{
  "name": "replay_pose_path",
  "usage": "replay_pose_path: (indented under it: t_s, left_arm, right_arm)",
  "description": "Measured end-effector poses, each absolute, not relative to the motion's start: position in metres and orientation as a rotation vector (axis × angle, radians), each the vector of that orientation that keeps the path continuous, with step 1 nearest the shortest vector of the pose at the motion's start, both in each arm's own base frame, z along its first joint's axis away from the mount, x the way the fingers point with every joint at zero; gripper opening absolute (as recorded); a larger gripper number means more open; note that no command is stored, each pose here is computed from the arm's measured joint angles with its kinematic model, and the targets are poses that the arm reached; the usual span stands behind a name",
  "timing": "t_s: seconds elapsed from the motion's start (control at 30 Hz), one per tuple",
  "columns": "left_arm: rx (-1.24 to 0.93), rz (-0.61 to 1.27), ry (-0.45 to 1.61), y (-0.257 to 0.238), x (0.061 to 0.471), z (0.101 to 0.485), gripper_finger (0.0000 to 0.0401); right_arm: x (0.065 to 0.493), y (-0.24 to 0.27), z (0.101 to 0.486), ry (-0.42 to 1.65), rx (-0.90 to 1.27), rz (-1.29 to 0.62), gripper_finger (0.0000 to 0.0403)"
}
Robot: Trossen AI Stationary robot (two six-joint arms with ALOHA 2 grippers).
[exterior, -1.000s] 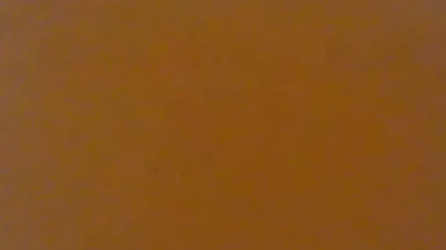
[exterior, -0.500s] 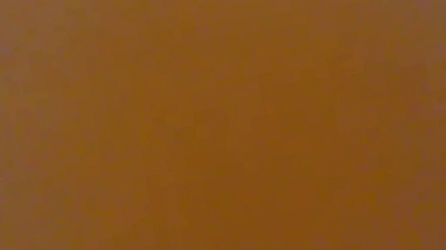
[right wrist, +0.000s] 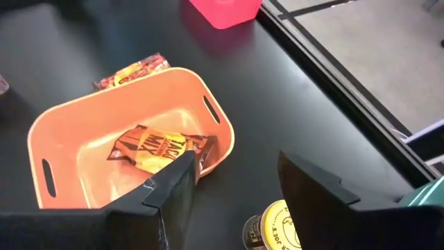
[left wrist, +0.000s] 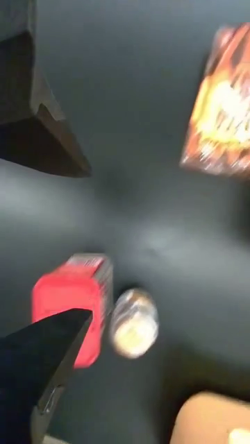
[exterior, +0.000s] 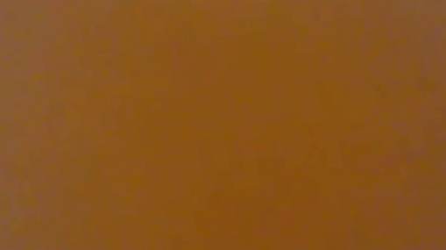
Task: Sort spices by type
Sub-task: Put the bottom red seasoning can into the yellow bin
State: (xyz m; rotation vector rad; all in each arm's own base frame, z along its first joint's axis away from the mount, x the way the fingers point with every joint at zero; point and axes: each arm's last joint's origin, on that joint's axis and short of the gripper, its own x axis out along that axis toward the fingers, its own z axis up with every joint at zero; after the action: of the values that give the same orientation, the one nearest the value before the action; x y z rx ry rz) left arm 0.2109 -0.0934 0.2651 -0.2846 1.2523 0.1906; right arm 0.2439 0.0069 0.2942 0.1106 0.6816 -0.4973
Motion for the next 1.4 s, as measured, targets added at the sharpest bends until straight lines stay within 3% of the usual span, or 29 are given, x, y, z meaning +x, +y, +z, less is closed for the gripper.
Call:
replay_pose_path:
  t_s: [0.2, 0.47, 0.87, 1.4]
  left_arm:
    - [-0.444, 0.221, 1.31, -0.106, 0.203, 0.264, 0.0309]
    - [-0.836, 0.493, 1.292, -0.109, 0.202, 0.264, 0.0309]
    - [-1.173, 0.686, 1.251, -0.12, 0.205, 0.263, 0.0309]
    - [-1.289, 0.821, 1.194, -0.149, 0.224, 0.233, 0.0309]
  right_arm:
    - [0.247, 0.007, 0.291, 0.693, 0.123, -0.505, 0.0194]
    - [0.245, 0.007, 0.293, 0.683, 0.139, -0.509, 0.0194]
    - [0.245, 0.007, 0.292, 0.705, 0.081, -0.488, 0.0194]
    - [0.245, 0.007, 0.291, 0.715, 0.054, -0.478, 0.0194]
